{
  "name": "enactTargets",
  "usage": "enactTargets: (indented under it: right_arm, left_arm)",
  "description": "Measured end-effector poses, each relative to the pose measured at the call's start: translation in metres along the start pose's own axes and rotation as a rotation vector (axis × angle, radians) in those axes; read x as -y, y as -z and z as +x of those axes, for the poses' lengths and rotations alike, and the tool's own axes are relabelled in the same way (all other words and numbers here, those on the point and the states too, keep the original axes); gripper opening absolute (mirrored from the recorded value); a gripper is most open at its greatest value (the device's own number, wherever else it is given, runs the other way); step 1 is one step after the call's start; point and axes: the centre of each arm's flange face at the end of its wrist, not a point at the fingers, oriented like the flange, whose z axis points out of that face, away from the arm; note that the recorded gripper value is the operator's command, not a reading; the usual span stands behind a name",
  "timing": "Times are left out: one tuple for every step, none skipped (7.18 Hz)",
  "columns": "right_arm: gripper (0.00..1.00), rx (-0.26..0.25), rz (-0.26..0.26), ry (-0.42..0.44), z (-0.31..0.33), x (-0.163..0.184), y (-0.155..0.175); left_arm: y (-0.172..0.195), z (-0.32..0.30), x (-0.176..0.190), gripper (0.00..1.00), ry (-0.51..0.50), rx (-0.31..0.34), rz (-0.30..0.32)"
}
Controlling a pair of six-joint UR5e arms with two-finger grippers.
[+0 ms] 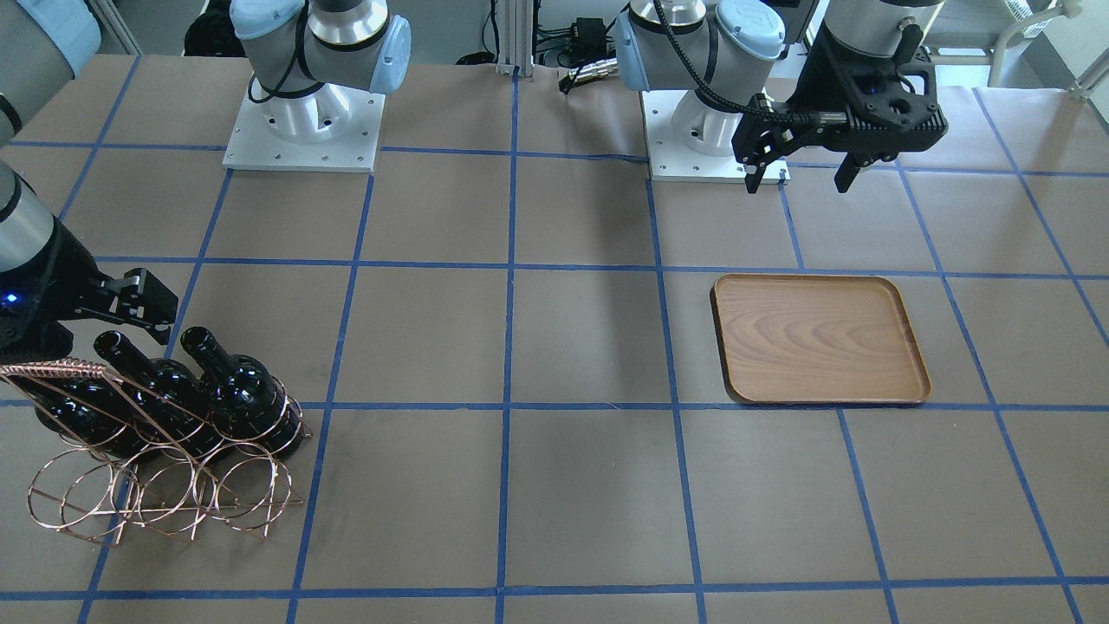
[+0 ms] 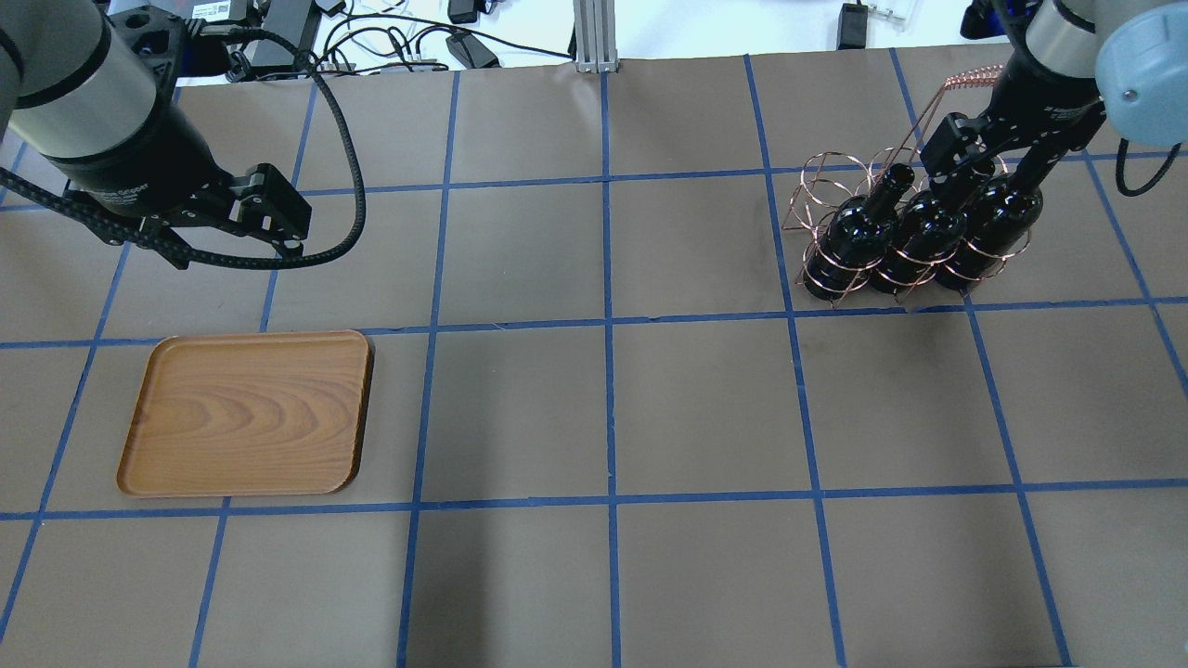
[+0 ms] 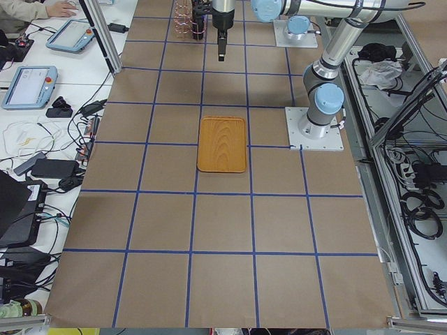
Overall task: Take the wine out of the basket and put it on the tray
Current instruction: 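Close the right gripper on the neck of the nearest dark bottle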
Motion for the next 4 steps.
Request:
enactTargets:
  right_arm:
    - [0.87, 0.015, 0.008, -0.003, -0.0009, 0.0037, -0.0041]
    - [0.79, 0.022, 0.011, -0.003, -0.0024, 0.0058, -0.0062]
    - [0.71, 0.026, 0.009, -0.002, -0.0029, 0.0074, -0.0090]
    - [0.70, 0.027, 0.002, 0.000, -0.0025, 0.0082, -0.0123]
  left_arm:
    - [0.0001, -0.0002, -0.0007, 1.00, 0.001, 0.000, 0.000]
    - [0.0001, -0.0005, -0.0013, 1.00, 0.001, 0.001, -0.001]
    - [-0.0003, -0.0006, -0.0015, 1.00, 0.001, 0.002, -0.002]
    - [-0.0007, -0.0008, -0.0016, 1.00, 0.002, 0.003, -0.004]
